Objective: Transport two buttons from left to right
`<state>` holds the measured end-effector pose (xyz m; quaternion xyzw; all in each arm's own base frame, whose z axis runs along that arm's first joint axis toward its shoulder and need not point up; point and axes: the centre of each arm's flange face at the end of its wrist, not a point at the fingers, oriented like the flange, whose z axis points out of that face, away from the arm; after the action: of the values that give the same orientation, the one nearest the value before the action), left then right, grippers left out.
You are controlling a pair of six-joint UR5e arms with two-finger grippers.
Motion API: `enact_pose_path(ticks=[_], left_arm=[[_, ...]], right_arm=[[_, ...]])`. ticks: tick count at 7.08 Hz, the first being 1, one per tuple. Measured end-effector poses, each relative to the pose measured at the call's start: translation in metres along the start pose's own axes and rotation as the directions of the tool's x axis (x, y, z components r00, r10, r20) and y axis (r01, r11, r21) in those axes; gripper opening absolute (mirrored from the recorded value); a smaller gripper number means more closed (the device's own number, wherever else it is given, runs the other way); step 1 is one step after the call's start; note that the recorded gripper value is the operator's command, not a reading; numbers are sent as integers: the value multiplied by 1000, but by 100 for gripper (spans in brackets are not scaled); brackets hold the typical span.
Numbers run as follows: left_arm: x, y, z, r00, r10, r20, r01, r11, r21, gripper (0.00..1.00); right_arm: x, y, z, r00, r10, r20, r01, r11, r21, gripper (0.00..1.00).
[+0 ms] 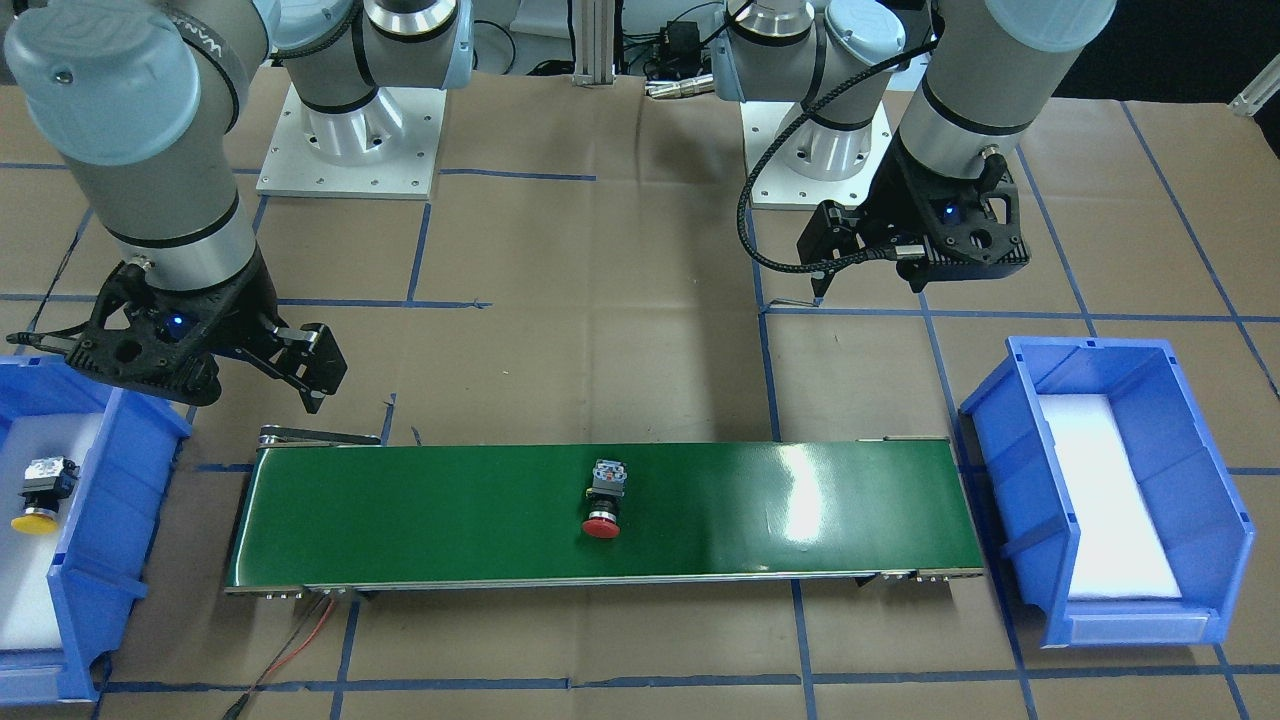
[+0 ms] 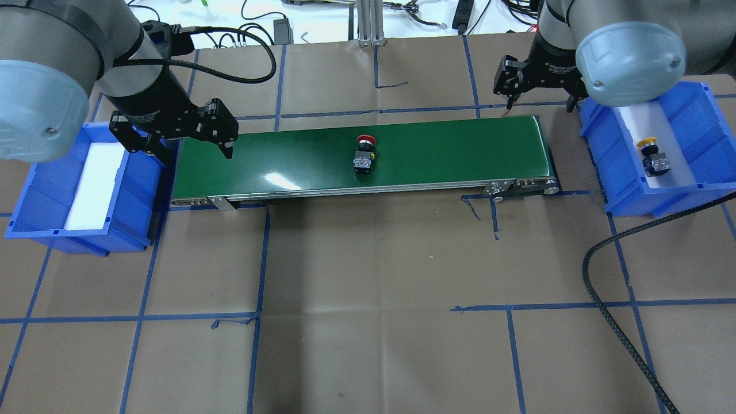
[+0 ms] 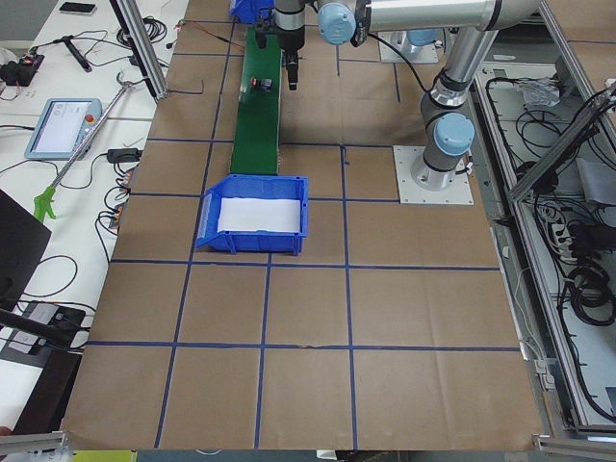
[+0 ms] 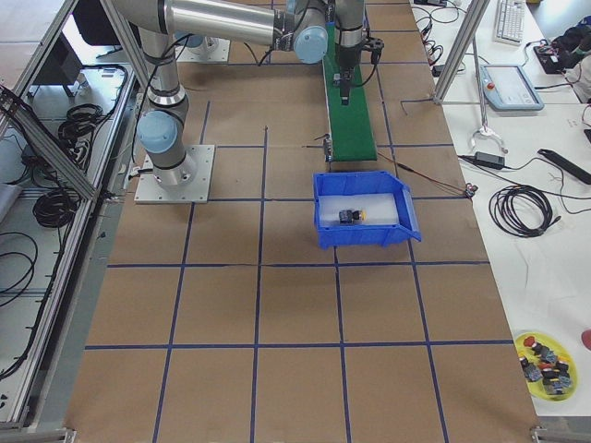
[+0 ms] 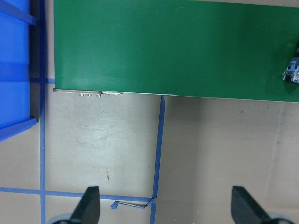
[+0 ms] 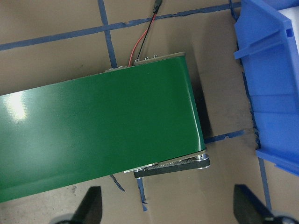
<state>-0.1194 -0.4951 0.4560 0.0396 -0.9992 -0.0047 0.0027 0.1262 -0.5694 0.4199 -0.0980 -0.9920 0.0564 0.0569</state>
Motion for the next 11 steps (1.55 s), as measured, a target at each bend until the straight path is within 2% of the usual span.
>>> enact_pose_path(ticks=[3,6,11], left_arm=[[0,0,0,1000,0,0,0,1000,1,100],[0,0,0,1000,0,0,0,1000,1,100],[0,0,-1,1000,0,0,0,1000,2,100]], right_arm=[[-14,1,7,1000,-22,3,22,1000,-8,99],[-23,-2,12,999,-38,7,38,999,16,99],[-26,-6,22,999,-47,4,47,999,7,99]])
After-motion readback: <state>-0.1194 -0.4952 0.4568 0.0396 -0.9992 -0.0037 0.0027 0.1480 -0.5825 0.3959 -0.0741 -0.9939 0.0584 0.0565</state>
